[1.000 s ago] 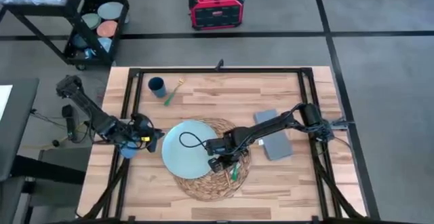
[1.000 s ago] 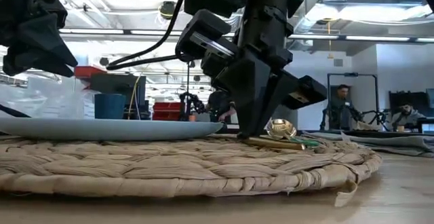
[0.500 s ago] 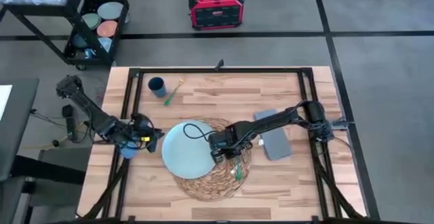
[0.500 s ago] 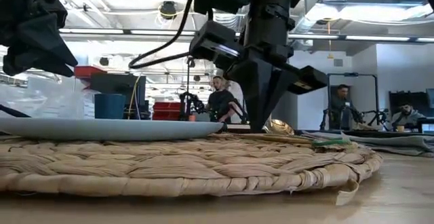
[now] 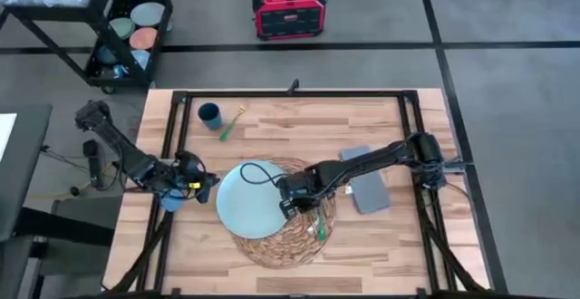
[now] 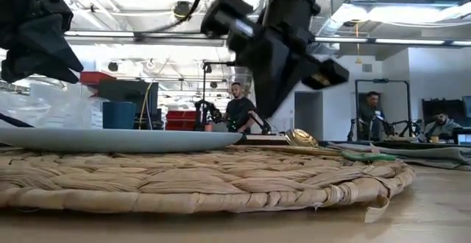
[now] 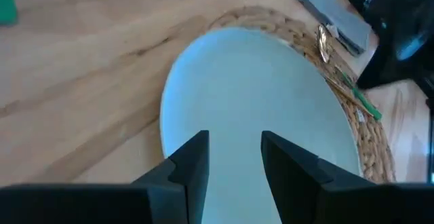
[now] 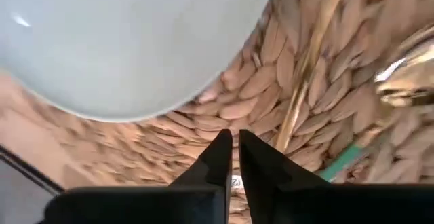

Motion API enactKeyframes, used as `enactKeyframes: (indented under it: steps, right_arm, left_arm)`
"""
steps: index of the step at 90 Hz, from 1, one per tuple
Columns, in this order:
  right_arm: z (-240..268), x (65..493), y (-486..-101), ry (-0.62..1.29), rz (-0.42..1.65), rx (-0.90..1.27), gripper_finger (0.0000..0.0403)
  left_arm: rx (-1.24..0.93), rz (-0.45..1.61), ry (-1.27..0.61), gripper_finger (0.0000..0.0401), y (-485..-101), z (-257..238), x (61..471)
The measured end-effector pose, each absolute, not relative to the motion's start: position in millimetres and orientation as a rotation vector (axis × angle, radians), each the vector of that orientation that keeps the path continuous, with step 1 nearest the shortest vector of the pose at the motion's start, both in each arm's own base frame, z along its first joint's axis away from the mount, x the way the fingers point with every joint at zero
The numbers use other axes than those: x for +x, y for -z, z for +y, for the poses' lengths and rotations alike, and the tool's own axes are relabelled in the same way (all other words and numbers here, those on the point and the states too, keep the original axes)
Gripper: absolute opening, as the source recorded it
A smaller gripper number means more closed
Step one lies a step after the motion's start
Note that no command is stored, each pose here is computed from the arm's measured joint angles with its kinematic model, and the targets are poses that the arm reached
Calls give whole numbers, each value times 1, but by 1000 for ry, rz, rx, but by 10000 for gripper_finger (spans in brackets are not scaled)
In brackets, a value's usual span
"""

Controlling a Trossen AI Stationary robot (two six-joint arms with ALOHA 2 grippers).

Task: Set table place
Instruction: Adjust the light blue plate on the brown placemat

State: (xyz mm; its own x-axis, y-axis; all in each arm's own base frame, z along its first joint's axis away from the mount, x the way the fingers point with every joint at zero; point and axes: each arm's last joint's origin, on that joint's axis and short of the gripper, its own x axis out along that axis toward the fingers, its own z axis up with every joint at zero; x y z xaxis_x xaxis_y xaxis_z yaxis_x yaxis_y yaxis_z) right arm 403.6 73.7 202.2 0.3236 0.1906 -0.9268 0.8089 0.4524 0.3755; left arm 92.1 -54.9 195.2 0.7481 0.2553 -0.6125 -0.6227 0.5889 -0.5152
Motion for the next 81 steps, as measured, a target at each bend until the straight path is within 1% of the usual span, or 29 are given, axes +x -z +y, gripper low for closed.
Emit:
enactKeyframes:
  steps: [11, 17, 29, 41, 60, 71, 81]
  right_arm:
    - [61, 398, -220, 544, 1152, 1030, 2]
    - [53, 394, -228, 560, 1131, 1003, 2]
    - [42, 382, -246, 592, 1108, 947, 1]
    - [37, 366, -266, 604, 1107, 908, 0]
    - [37, 344, -295, 624, 1047, 864, 0]
    - [38, 334, -309, 620, 992, 847, 0]
    - [37, 328, -317, 632, 960, 836, 0]
  left_arm:
    - [-817, 651, -509, 119, -189, -60, 93]
    - [-821, 744, -499, 119, -180, -64, 93]
    - [-815, 862, -554, 115, -160, -70, 91]
    - [-768, 899, -619, 102, -152, -72, 92]
    - [-663, 938, -729, 73, -140, -71, 97]
    - [-675, 928, -748, 60, -134, -74, 105]
    - [-716, 900, -716, 55, -131, -79, 115]
